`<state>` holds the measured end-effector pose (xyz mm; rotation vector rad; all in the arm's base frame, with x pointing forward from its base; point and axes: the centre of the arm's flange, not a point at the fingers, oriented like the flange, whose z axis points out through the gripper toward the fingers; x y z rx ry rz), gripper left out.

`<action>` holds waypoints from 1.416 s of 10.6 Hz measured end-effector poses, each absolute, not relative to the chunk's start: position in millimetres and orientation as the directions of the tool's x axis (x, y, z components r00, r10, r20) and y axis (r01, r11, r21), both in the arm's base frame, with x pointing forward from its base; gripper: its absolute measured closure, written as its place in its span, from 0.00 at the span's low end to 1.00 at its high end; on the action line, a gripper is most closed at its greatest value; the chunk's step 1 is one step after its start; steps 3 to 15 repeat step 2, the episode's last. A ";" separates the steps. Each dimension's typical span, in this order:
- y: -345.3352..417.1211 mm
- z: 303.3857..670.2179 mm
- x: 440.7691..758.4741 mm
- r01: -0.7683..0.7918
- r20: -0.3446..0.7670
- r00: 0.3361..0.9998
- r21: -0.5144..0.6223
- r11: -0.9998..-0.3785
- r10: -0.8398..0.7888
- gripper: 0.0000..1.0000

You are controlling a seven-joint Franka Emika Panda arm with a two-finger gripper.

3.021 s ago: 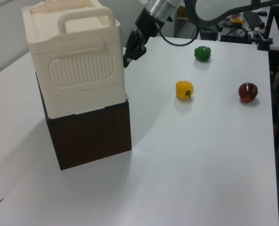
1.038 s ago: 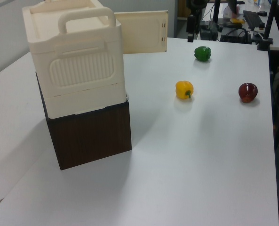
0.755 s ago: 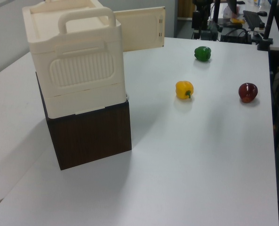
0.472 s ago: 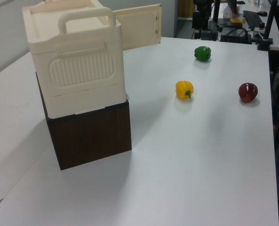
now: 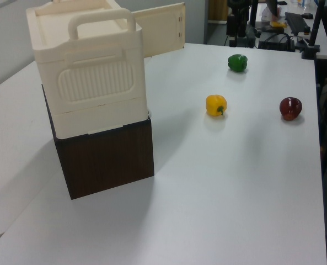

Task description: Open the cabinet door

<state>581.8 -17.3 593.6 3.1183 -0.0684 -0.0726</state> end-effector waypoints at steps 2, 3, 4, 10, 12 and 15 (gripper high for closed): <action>-17.4 593.6 581.8 -0.044 -0.046 0.998 0.023 -0.999 -0.045 0.00; -17.4 593.6 581.8 -0.044 -0.046 0.998 0.023 -0.999 -0.045 0.00; -17.4 593.6 581.8 -0.044 -0.046 0.998 0.023 -0.999 -0.045 0.00; -17.4 593.6 581.8 -0.044 -0.046 0.998 0.023 -0.999 -0.045 0.00; -17.4 593.6 581.8 -0.044 -0.046 0.998 0.023 -0.999 -0.045 0.00; -17.4 593.6 581.8 -0.044 -0.046 0.998 0.023 -0.999 -0.045 0.00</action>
